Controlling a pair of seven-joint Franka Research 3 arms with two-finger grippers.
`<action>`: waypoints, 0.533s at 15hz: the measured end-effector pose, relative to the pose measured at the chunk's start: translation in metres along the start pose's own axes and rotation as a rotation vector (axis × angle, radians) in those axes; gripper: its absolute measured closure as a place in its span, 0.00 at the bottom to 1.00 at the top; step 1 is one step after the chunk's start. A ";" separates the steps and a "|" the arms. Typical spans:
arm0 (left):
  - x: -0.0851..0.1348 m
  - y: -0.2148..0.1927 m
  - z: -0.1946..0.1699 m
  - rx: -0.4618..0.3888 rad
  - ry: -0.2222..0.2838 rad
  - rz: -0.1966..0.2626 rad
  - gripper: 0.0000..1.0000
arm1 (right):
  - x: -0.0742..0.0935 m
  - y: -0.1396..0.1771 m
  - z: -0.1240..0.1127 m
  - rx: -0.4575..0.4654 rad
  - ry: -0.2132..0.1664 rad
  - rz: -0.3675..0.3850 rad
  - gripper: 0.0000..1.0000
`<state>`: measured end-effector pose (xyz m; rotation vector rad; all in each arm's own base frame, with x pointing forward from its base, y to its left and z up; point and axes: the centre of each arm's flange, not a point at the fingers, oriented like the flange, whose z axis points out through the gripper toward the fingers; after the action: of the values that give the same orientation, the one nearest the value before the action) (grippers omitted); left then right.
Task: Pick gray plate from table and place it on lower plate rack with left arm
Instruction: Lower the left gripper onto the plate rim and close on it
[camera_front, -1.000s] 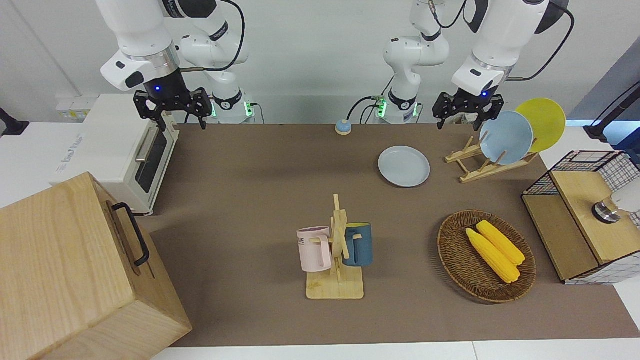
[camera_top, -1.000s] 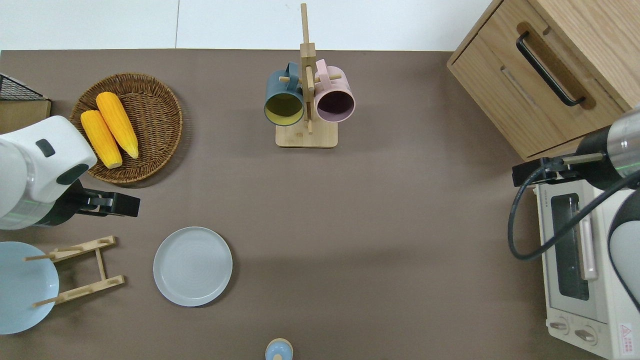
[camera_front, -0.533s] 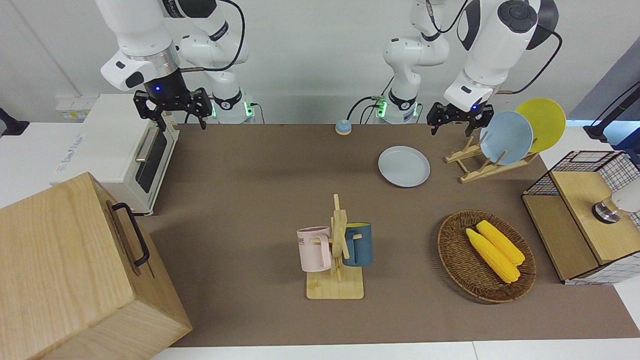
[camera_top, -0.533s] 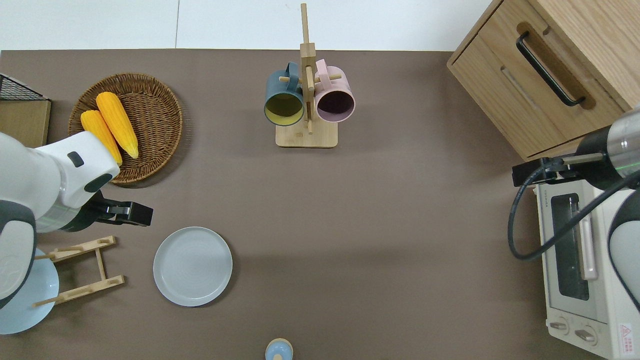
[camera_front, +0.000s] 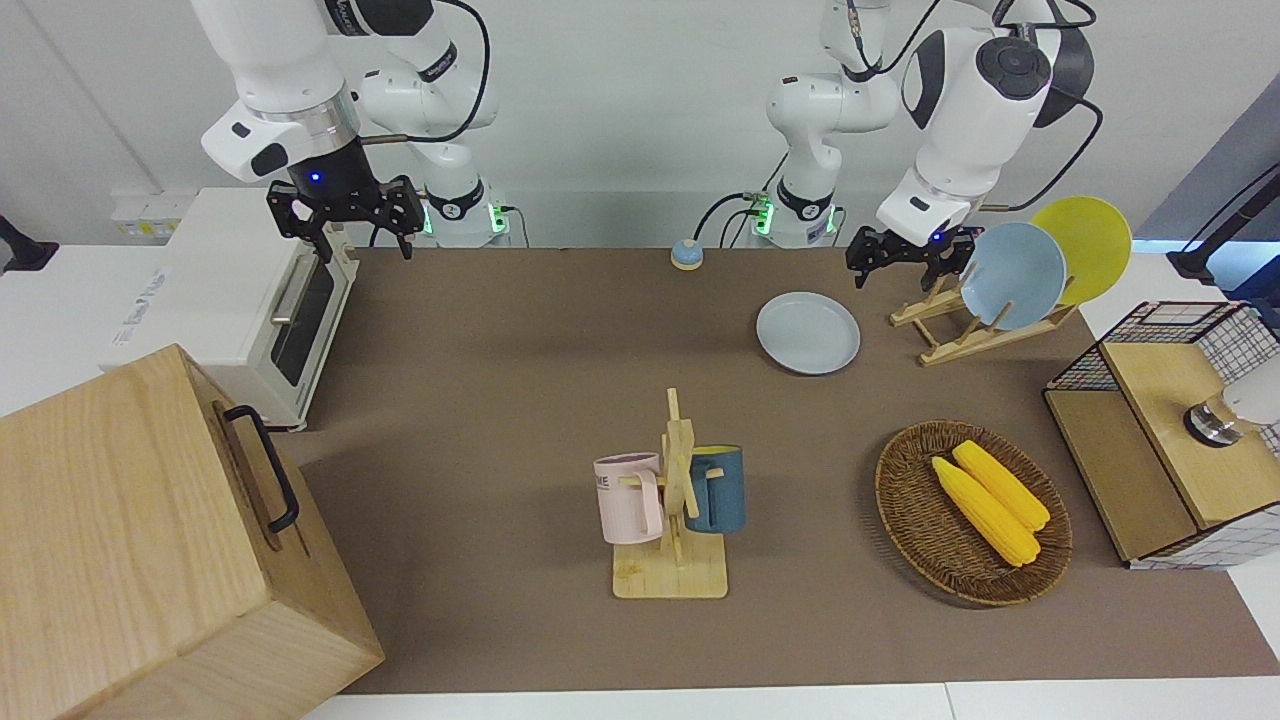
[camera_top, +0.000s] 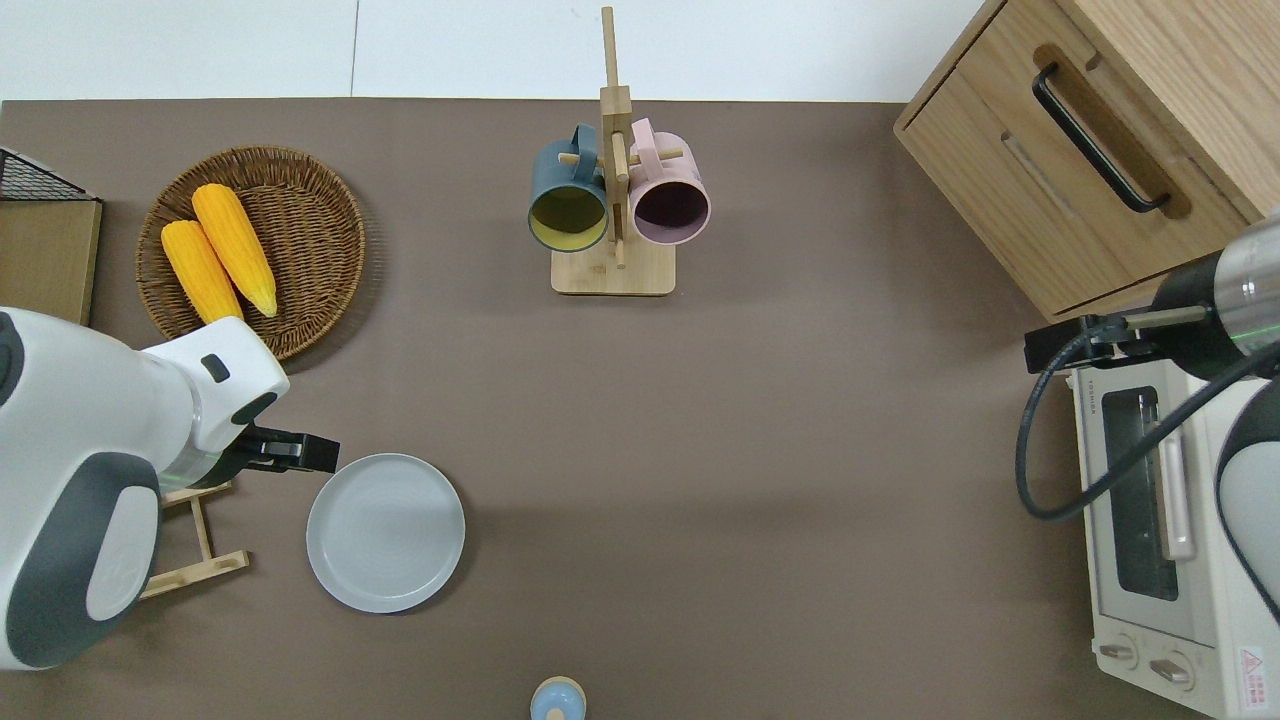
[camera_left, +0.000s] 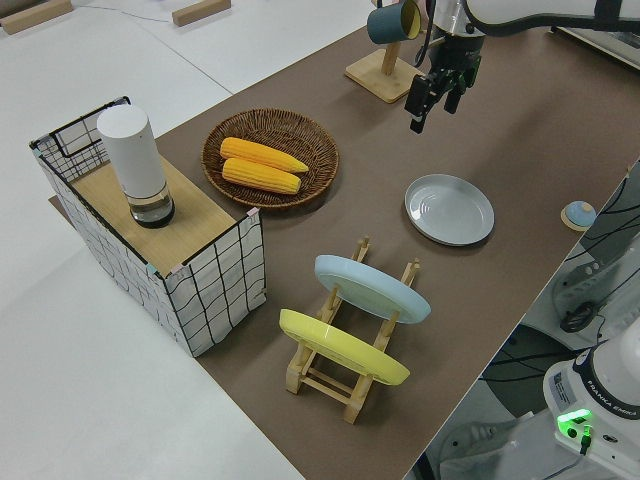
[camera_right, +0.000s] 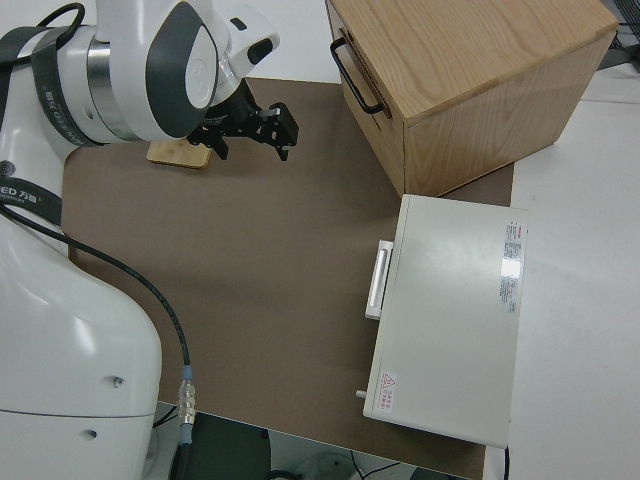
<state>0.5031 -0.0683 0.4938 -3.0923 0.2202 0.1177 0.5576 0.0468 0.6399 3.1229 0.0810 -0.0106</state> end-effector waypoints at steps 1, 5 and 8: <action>-0.002 0.000 0.007 0.001 0.005 0.001 0.00 | 0.000 0.000 0.000 0.000 0.000 0.000 0.01; -0.014 0.000 0.036 0.003 0.010 0.033 0.00 | 0.000 0.000 0.000 0.000 0.000 0.000 0.01; -0.019 -0.004 0.059 0.003 0.025 0.041 0.00 | 0.000 0.000 0.000 0.000 0.000 0.000 0.01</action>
<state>0.4802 -0.0588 0.4366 -3.0889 0.2840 0.0795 0.5576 0.0468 0.6399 3.1229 0.0810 -0.0106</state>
